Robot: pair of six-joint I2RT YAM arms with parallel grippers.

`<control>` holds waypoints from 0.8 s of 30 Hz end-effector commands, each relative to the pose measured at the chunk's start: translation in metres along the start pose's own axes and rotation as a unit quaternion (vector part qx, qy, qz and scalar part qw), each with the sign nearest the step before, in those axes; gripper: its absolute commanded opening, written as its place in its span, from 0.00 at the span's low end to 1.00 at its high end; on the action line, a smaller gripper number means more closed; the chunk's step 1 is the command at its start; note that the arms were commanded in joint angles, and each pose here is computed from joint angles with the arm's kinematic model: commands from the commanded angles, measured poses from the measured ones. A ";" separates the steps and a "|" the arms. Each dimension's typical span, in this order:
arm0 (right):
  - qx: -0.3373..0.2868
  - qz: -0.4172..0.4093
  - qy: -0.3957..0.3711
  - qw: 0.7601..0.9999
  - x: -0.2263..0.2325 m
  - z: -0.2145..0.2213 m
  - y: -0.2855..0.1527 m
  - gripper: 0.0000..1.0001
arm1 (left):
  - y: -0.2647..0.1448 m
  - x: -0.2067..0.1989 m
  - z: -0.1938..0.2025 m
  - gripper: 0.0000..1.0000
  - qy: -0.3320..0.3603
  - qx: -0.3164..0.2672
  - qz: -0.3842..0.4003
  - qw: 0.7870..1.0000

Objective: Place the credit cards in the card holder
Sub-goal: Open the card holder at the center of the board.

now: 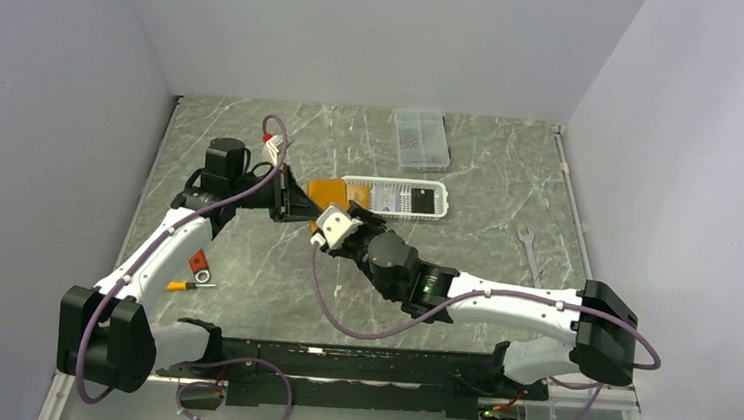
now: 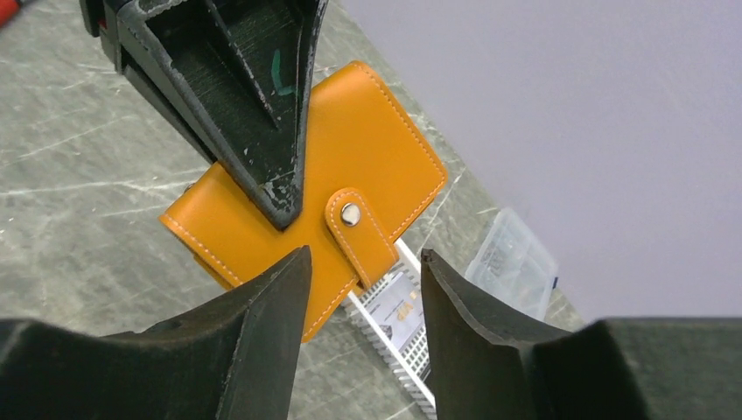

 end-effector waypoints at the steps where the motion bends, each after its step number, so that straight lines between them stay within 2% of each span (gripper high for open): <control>1: -0.028 0.051 -0.026 0.998 -0.009 -0.009 0.005 0.50 | -0.003 -0.011 -0.002 0.00 0.015 0.006 0.032 0.999; 10: -0.028 0.085 -0.070 0.994 0.002 0.001 0.018 0.39 | -0.003 -0.014 -0.001 0.00 0.013 0.011 0.047 0.999; 21: -0.017 0.094 -0.107 0.990 0.025 0.009 0.032 0.00 | -0.004 -0.018 -0.001 0.00 0.013 0.019 0.066 0.998; 24: -0.020 0.117 -0.091 0.989 0.021 0.007 0.032 0.00 | -0.004 -0.018 0.000 0.00 0.014 0.020 0.069 0.997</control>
Point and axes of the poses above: each gripper's point midway between its finger pads, its own y axis out along the fingers, its own x axis along the line the jaws close on, z = x × y, the point moved 8 cm from there along -y, back along the fingers, and after that the axes turned 5 degrees about -y, right-handed, at the moved point
